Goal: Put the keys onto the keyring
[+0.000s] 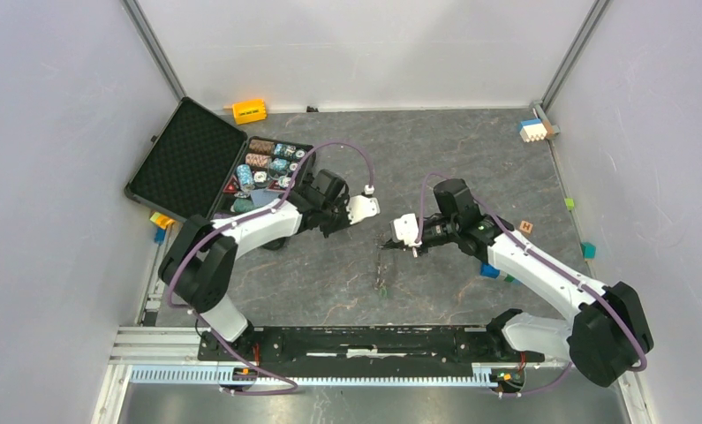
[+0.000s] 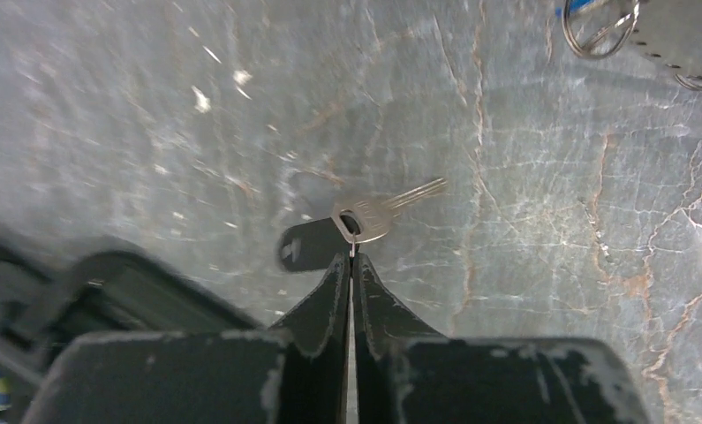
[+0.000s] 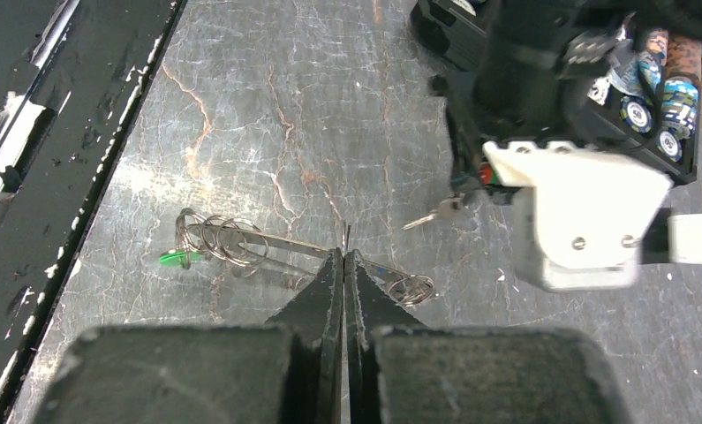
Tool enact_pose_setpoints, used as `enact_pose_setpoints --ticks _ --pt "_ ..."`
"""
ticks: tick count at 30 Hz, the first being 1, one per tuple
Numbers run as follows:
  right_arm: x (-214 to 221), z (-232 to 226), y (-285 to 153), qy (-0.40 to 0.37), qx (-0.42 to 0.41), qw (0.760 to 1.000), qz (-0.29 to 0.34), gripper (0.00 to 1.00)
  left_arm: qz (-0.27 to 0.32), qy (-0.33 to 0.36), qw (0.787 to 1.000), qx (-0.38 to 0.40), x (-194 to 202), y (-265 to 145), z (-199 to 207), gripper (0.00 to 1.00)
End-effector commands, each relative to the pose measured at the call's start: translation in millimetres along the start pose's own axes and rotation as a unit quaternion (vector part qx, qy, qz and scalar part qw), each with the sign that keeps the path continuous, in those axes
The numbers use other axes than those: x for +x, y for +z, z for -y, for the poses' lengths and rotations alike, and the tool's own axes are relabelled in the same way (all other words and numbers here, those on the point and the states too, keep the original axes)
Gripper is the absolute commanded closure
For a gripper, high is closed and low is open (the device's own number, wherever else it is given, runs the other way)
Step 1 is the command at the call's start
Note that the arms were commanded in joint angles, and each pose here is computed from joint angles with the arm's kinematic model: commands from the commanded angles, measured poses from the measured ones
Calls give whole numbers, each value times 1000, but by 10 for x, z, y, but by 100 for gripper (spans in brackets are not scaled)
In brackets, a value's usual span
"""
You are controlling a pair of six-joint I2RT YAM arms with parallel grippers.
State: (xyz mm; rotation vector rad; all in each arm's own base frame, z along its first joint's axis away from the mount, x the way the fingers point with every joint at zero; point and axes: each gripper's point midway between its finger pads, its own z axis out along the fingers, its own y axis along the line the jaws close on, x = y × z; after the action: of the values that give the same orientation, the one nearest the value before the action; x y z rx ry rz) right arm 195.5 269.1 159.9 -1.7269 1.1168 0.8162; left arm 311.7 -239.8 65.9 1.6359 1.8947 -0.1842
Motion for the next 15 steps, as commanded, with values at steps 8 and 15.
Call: enact_pose_setpoints --ticks 8,15 --pt "-110 58 -37 -43 10 999 9 100 24 -151 988 5 109 89 -12 65" --pt "-107 43 -42 -47 6 999 7 100 19 -205 978 39 220 -46 -55 50"
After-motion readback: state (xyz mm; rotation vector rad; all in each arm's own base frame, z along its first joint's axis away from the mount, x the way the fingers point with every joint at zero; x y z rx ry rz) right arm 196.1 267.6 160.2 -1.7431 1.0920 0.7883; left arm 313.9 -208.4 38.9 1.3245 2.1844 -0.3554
